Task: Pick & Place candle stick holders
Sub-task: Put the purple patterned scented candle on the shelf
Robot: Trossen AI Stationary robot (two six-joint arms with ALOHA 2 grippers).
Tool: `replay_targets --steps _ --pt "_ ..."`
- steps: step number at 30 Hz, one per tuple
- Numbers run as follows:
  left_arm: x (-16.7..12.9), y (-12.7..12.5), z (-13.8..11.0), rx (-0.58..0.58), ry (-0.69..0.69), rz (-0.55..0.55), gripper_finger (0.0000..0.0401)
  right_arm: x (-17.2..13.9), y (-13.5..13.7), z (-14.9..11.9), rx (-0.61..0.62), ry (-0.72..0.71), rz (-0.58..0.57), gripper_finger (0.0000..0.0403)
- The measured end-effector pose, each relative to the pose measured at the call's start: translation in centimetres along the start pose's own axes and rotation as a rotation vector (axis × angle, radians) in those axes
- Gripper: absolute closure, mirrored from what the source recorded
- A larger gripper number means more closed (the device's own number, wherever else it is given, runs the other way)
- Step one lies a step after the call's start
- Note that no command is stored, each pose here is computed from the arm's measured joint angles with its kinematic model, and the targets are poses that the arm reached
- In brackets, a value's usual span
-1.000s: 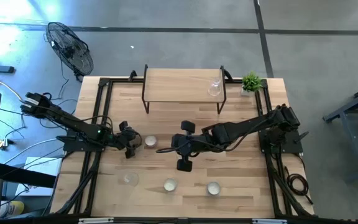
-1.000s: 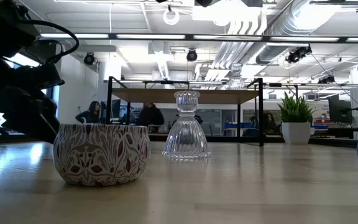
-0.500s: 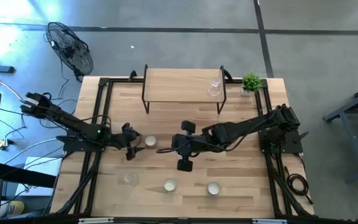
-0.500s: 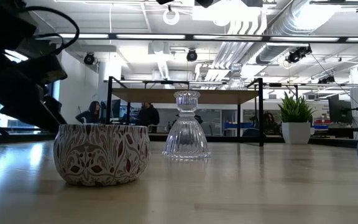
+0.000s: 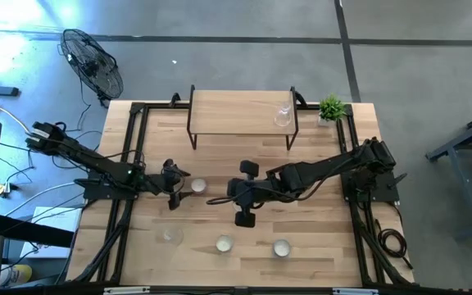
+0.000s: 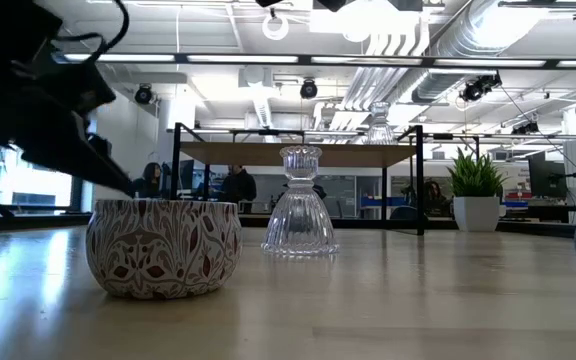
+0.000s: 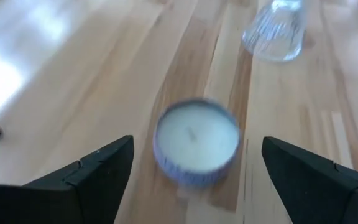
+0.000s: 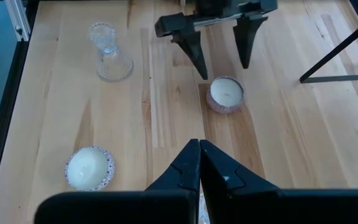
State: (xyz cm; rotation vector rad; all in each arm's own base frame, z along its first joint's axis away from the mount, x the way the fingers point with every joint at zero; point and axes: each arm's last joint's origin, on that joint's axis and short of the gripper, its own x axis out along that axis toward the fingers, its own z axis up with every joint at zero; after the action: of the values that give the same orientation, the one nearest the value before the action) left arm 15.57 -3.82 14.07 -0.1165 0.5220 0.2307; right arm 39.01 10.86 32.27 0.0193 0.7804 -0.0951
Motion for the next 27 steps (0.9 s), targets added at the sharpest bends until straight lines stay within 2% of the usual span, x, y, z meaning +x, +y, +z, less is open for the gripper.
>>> replay_targets --steps 7,13,21,27 --pt "-0.3 -0.8 2.6 0.151 -0.054 0.001 0.0052 0.0 0.0 0.0 -0.001 0.0 0.0 0.0401" --pt "-0.9 -1.1 4.7 0.206 0.023 0.031 0.0052 0.0 0.0 0.0 -0.001 0.001 0.003 0.0402" --pt "-2.4 -1.4 8.1 0.208 0.105 0.038 0.0052 0.0 0.0 0.0 0.001 0.006 0.018 0.0401" --pt "-1.4 0.8 8.4 0.122 0.202 -0.002 0.0052 -0.1 0.6 -0.2 -0.016 0.016 0.061 0.0402"
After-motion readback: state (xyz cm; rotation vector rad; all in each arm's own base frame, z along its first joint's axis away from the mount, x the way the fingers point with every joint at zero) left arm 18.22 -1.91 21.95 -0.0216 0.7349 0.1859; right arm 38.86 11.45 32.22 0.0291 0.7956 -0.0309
